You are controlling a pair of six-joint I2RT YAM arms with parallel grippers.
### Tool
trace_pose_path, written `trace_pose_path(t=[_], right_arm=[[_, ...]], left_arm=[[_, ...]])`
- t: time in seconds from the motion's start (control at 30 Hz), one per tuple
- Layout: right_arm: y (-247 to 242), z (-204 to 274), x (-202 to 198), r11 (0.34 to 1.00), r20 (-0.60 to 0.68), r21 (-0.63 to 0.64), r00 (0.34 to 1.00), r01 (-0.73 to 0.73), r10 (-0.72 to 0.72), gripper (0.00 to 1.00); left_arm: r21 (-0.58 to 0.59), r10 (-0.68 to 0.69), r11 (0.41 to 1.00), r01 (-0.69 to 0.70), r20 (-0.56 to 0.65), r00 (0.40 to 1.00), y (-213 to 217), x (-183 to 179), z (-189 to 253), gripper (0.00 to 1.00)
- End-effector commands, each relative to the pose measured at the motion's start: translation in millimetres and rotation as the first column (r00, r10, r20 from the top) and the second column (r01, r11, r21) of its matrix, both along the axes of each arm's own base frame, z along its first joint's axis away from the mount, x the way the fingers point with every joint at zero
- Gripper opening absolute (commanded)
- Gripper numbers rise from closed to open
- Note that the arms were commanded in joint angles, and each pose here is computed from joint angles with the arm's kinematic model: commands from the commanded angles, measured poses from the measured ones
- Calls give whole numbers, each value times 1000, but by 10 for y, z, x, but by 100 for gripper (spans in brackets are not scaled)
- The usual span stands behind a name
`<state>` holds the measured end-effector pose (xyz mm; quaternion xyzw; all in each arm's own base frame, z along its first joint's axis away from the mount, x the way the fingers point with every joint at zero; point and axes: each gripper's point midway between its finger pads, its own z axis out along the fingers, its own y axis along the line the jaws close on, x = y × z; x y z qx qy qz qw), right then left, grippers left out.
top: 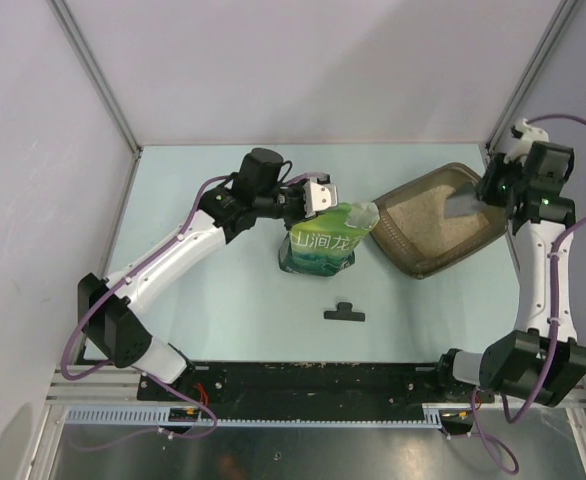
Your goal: Fill the litter box with clean litter
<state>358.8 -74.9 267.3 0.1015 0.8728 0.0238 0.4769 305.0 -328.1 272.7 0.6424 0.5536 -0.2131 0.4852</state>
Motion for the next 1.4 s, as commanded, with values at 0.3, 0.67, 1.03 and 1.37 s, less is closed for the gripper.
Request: trace_pose_path(t=[0.3,0.67,1.03,1.37], right_arm=[[1952,1406,-259,669,347,47,641,-741,685,0],[2146,1117,-429,514,197,-64,494,-855,847,0],[2542,565,-147,541,21,-92,541,-836,841,0],[2579,250,151,882,-85,210,891,-421,446,0]], left_arm=[[-51,40,998,-36,72,997,65,39,290,0],[-47,90,995,-87,75,993,121,122,290,0],[-87,61,995,-56,52,997,98,7,399,0],[-160,142,976,-147,-41,989,109,-4,385,0]])
